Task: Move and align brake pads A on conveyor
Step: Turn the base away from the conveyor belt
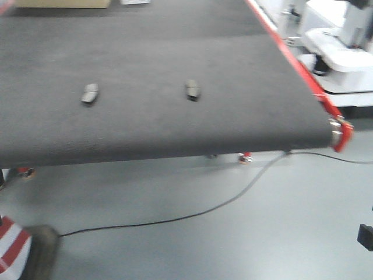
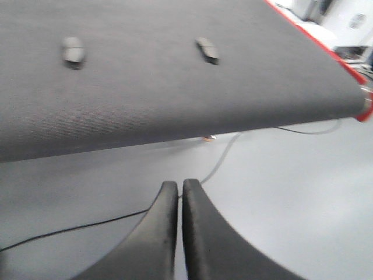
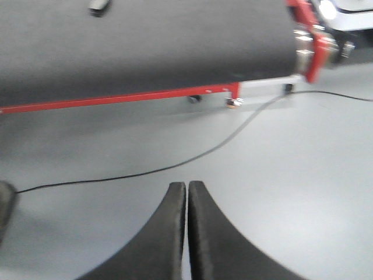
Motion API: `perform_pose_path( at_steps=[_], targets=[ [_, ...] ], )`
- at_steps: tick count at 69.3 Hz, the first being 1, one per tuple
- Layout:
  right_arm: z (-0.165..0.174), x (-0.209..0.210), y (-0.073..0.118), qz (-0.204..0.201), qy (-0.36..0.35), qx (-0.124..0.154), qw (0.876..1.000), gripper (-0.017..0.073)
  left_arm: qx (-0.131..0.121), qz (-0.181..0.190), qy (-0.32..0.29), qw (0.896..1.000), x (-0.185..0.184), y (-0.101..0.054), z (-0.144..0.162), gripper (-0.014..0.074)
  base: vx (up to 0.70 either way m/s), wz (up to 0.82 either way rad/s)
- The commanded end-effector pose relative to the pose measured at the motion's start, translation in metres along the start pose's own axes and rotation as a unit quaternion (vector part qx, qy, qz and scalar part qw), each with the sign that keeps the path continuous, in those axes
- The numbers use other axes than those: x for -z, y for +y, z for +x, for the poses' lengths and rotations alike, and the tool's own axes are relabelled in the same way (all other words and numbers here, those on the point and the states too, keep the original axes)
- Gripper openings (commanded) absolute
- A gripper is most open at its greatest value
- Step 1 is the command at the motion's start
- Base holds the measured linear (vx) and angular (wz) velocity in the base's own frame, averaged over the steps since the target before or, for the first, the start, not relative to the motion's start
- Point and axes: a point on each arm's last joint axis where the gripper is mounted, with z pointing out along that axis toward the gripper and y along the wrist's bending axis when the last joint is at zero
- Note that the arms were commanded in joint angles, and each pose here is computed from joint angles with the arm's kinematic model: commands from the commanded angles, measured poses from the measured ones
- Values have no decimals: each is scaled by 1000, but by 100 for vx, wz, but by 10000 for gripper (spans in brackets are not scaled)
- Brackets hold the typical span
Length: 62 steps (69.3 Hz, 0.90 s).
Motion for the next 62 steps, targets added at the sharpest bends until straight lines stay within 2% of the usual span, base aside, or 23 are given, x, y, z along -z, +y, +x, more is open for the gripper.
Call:
perform_pose_path(
  at_steps=[1, 62],
  targets=[
    [-13, 4, 2, -8, -42, 8, 999, -10, -5, 18, -40, 999, 3, -5, -12, -7, -11, -51],
    [-13, 5, 1, -8, -44, 8, 999, -10, -5, 18, -40, 999, 3, -5, -12, -7, -4, -76]
  ],
)
